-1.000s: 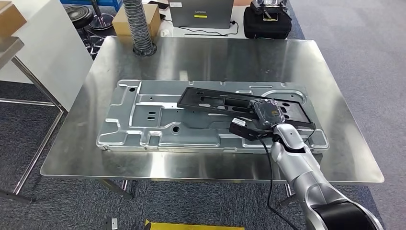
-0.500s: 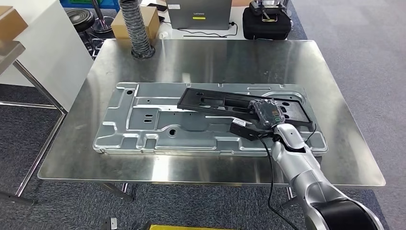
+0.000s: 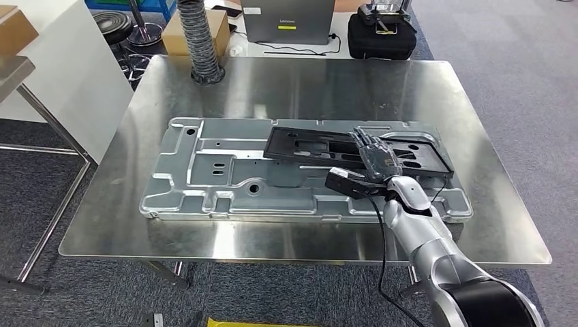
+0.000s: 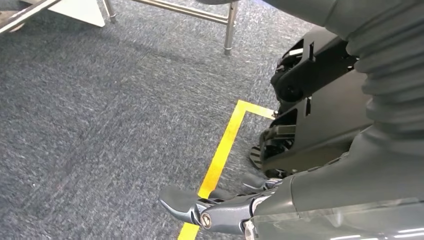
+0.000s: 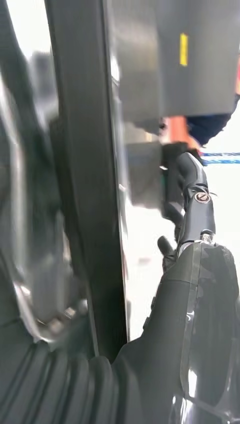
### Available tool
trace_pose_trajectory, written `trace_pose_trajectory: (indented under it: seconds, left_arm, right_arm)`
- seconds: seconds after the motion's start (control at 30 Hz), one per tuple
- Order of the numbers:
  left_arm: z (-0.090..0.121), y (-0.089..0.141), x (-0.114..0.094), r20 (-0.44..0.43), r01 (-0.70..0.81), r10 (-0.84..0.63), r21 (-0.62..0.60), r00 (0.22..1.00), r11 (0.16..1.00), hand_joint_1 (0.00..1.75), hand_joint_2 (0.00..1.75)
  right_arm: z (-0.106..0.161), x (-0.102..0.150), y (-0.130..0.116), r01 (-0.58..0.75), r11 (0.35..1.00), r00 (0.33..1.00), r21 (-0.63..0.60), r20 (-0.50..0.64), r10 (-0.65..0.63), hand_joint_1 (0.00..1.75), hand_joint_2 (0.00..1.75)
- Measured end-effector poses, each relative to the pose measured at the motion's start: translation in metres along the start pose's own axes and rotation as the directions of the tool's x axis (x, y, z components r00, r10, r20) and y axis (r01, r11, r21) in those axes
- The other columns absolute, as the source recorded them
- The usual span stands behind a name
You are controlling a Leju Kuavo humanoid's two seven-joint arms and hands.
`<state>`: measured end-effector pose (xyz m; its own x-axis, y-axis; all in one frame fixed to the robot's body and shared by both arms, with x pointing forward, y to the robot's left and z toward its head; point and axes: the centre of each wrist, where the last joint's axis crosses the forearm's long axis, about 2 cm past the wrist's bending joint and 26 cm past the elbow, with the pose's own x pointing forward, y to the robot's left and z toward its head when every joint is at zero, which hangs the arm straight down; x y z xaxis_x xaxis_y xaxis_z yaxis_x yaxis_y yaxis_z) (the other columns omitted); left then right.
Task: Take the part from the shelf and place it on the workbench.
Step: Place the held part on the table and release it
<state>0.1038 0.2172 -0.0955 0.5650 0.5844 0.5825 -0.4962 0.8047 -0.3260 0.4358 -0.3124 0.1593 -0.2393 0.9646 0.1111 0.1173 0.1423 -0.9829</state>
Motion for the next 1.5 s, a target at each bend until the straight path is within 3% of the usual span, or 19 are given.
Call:
trace_pose_trajectory:
  seconds: [0.3, 0.5, 1.1, 1.5]
  left_arm:
    - [0.0, 0.0, 0.0, -0.01, -0.004, 0.004, 0.002, 1.0, 1.0, 0.0, 0.0]
    - [0.0, 0.0, 0.0, -0.015, -0.007, 0.007, 0.002, 1.0, 1.0, 0.0, 0.0]
    - [0.002, 0.003, -0.003, -0.021, -0.017, 0.017, 0.025, 1.0, 1.0, 0.0, 0.0]
    - [0.002, 0.0, -0.003, -0.071, -0.015, 0.017, 0.033, 0.997, 0.999, 0.0, 0.0]
  right_arm:
    - [0.0, -0.006, 0.003, 0.102, 0.988, 0.995, 0.117, -0.016, -0.101, 0.0, 0.0]
    - [-0.006, -0.002, -0.003, 0.127, 0.984, 0.992, 0.129, 0.009, -0.129, 0.0, 0.0]
    - [-0.024, 0.025, -0.049, 0.077, 0.992, 0.993, -0.098, 0.095, -0.068, 0.0, 0.0]
    - [-0.026, 0.043, -0.082, 0.024, 0.978, 0.987, -0.205, 0.158, 0.009, 0.0, 0.0]
